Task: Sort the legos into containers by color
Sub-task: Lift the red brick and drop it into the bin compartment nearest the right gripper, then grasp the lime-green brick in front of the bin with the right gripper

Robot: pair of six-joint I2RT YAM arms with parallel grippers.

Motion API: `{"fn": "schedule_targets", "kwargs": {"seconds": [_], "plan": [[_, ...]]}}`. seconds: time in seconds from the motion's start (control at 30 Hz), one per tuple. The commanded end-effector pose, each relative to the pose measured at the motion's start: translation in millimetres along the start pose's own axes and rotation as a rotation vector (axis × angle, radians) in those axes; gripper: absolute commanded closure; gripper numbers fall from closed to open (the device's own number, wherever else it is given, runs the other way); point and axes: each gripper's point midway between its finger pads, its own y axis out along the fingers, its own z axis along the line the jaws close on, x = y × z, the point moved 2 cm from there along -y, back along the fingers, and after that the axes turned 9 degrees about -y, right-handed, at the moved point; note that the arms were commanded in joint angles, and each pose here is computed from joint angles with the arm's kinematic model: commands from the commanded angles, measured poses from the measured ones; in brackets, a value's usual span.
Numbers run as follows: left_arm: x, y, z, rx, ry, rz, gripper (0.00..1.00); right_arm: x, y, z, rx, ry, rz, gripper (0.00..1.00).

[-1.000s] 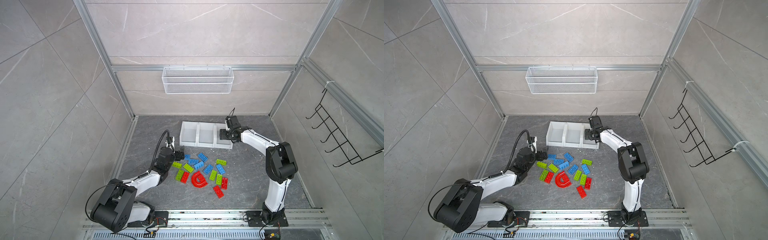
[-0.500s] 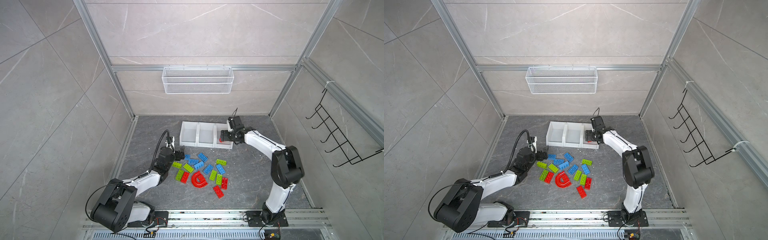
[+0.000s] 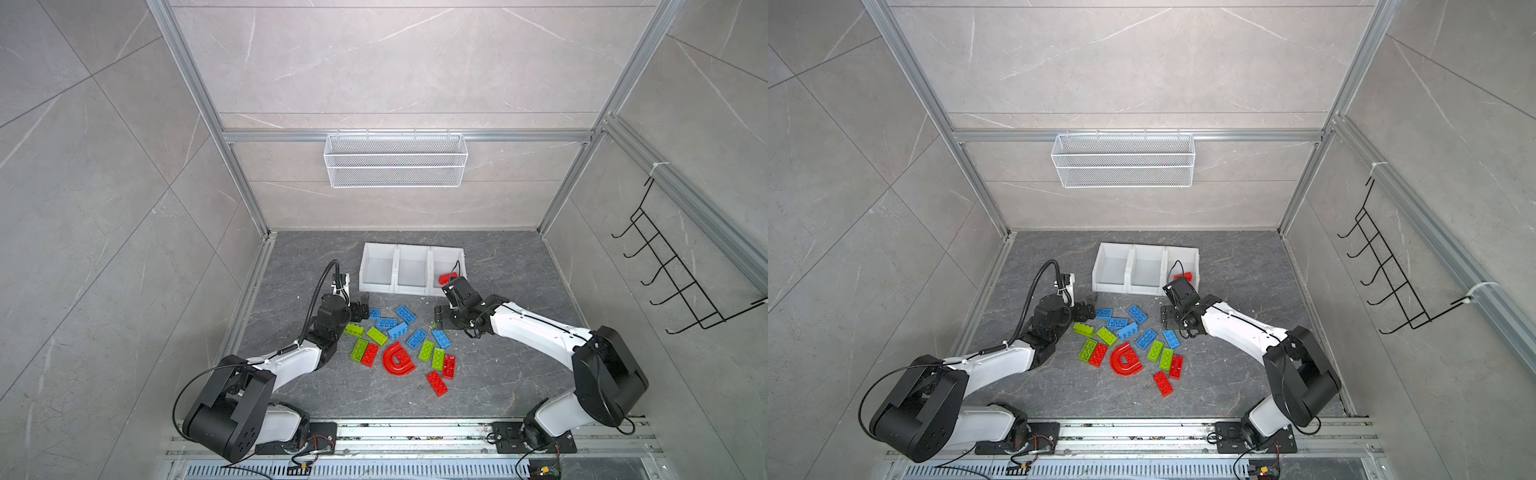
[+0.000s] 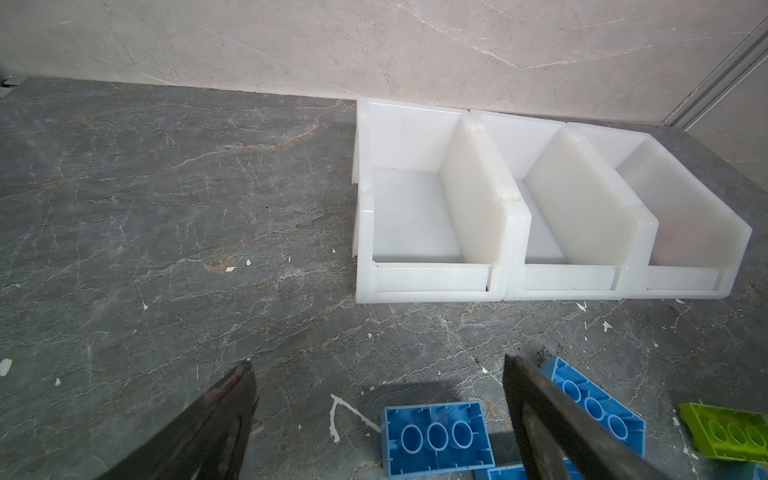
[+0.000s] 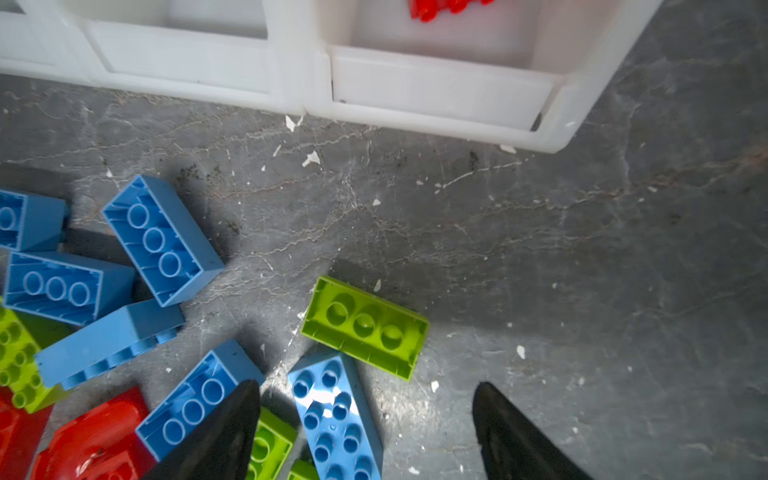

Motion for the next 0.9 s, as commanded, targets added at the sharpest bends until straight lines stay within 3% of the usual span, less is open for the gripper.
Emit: {"fn": "schedule_targets", "kwargs": {"seconds": [0.0, 0.57, 0.87], "plan": [[13.3, -0.3, -3.1, -0.013, 0.014, -0.055, 0.06, 6.1, 10.8, 4.3, -0.028, 0.021, 0.0, 0.17], [13.0, 1.0, -3.7, -0.012, 0.019, -0.048, 0.06, -7.8, 52.7, 9.9, -0.081, 0.004, 0.101, 0.14], [14.3, 1.3, -3.2, -0.008, 0.019, -0.053, 0.06, -10.5, 47.5, 4.4, -0.1, 0.012, 0.082, 0.24]]}}
